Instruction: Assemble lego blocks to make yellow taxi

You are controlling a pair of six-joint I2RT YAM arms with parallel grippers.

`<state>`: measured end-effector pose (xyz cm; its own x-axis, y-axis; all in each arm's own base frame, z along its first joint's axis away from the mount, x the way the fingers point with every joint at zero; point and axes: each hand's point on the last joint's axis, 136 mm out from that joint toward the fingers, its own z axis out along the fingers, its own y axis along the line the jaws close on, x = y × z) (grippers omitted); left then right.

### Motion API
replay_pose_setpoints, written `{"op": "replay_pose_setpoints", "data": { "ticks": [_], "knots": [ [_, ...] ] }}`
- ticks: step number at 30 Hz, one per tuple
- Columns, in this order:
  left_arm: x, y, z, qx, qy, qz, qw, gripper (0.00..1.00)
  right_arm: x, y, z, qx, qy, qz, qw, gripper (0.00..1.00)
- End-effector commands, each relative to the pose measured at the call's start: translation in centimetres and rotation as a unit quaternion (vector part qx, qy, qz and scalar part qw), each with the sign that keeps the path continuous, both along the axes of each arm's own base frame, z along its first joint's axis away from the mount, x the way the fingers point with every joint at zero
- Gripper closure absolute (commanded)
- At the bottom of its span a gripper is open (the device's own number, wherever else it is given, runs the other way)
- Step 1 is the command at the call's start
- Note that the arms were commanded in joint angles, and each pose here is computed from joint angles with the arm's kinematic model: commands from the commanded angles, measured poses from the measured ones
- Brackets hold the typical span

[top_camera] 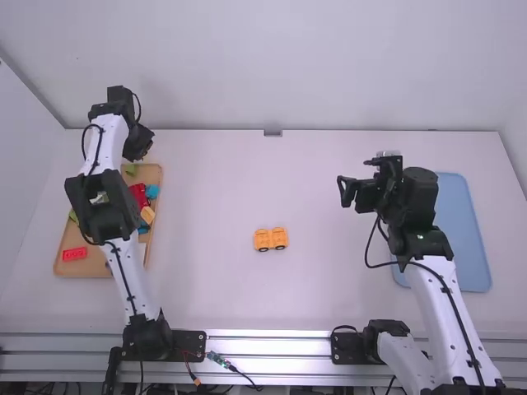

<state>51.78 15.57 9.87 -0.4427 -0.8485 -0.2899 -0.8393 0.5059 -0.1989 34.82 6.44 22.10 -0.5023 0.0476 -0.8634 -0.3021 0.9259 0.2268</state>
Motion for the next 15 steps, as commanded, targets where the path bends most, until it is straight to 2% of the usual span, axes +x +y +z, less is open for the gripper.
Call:
{"op": "replay_pose_setpoints", "data": {
  "ticks": [1,6,9,12,15],
  "knots": [
    [0.6,-2.5,3.5,0.003,-0.031,-0.078,0.996,0.99,0.5,1.8,0.2,0.041,0.01,0.043,0.998,0.01],
    [1.2,-5.6,5.7,0.015,-0.077,-0.141,0.987,0.98,2.2,3.6,-1.9,0.09,0.035,0.086,0.992,0.01],
    [0.7,-6.7,6.8,0.03,-0.109,-0.157,0.981,0.99,2.5,4.6,-2.2,0.108,0.034,0.119,0.986,0.01],
    [-0.3,-7.7,7.3,0.036,-0.143,-0.168,0.975,0.99,2.7,5.3,-2.1,0.121,0.027,0.143,0.982,0.01],
    [-2.6,-9.8,7.4,0.039,-0.189,-0.235,0.953,0.99,2.9,5.8,-1.7,0.129,0.015,0.161,0.978,0.01]
  ]
}}
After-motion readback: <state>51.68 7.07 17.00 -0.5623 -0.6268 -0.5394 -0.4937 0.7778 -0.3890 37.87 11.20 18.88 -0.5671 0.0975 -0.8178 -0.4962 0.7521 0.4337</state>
